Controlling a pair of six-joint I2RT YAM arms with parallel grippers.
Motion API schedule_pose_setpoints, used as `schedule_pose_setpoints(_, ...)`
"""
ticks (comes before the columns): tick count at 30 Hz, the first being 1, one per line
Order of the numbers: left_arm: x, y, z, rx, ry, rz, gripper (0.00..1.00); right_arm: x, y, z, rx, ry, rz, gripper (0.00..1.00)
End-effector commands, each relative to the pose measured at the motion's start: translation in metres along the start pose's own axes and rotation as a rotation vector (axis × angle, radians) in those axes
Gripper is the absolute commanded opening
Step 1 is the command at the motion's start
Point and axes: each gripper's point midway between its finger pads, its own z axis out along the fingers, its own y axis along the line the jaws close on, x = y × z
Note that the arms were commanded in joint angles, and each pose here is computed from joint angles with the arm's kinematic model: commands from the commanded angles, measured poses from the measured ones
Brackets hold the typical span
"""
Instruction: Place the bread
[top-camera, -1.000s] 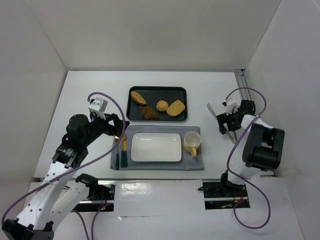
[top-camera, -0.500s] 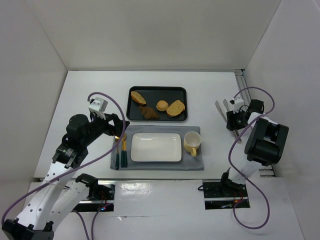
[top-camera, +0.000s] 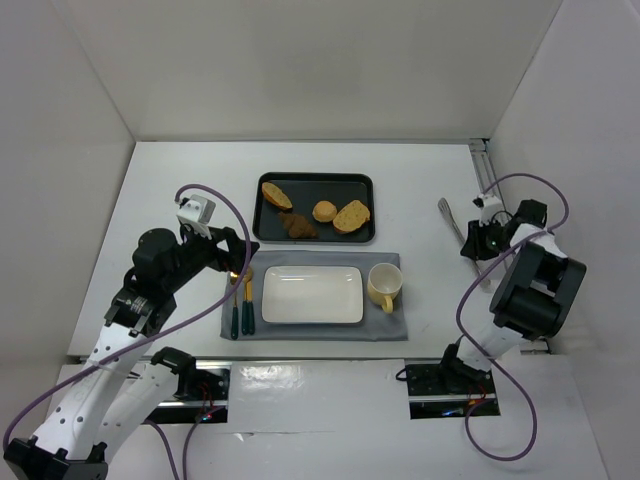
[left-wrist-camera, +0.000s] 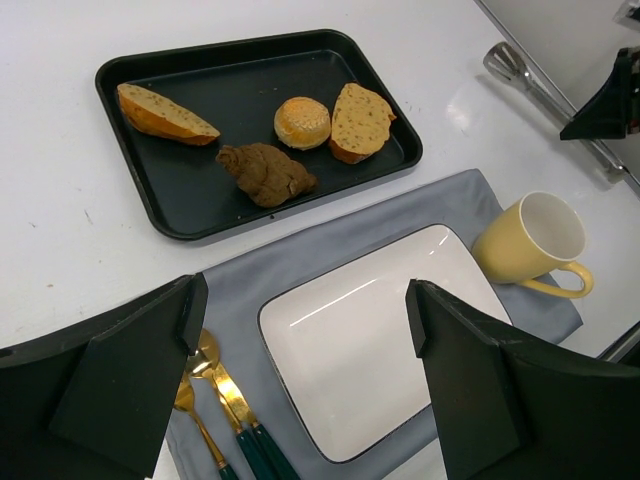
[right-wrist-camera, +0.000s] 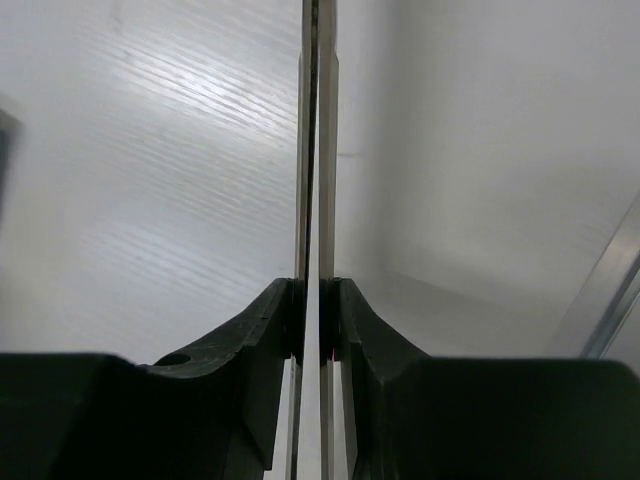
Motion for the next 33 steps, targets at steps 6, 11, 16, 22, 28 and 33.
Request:
schedule_pose_setpoints(6, -0.027, -0.006, -0.004, 0.008, -0.075, 0.006, 1.00, -0.112, 0.049, -0.059, -0.119, -0.230, -0.169, 0.30)
schedule_pose_setpoints(11, -0.026, -0.001, -0.002, -0.014, -0.071, 0.012, 1.00, -0.158, 0.104, -0.059, -0.206, -0.250, -0.266, 0.44)
schedule_pose_setpoints(16, -0.023, 0.002, -0.001, -0.025, -0.065, 0.010, 1.00, -0.192, 0.157, -0.046, -0.255, -0.242, -0.376, 0.50)
schedule_pose_setpoints(22, -0.023, 0.004, -0.001, -0.034, -0.067, 0.018, 1.00, -0.227, 0.203, -0.020, -0.284, -0.224, -0.483, 0.52)
schedule_pose_setpoints(28, -0.021, 0.005, 0.001, -0.036, -0.058, 0.026, 1.00, -0.236, 0.250, 0.007, -0.347, -0.193, -0.567, 0.52)
schedule_pose_setpoints(33, -0.019, 0.006, 0.003, -0.038, -0.049, 0.024, 1.00, -0.230, 0.279, 0.028, -0.376, -0.152, -0.606, 0.52)
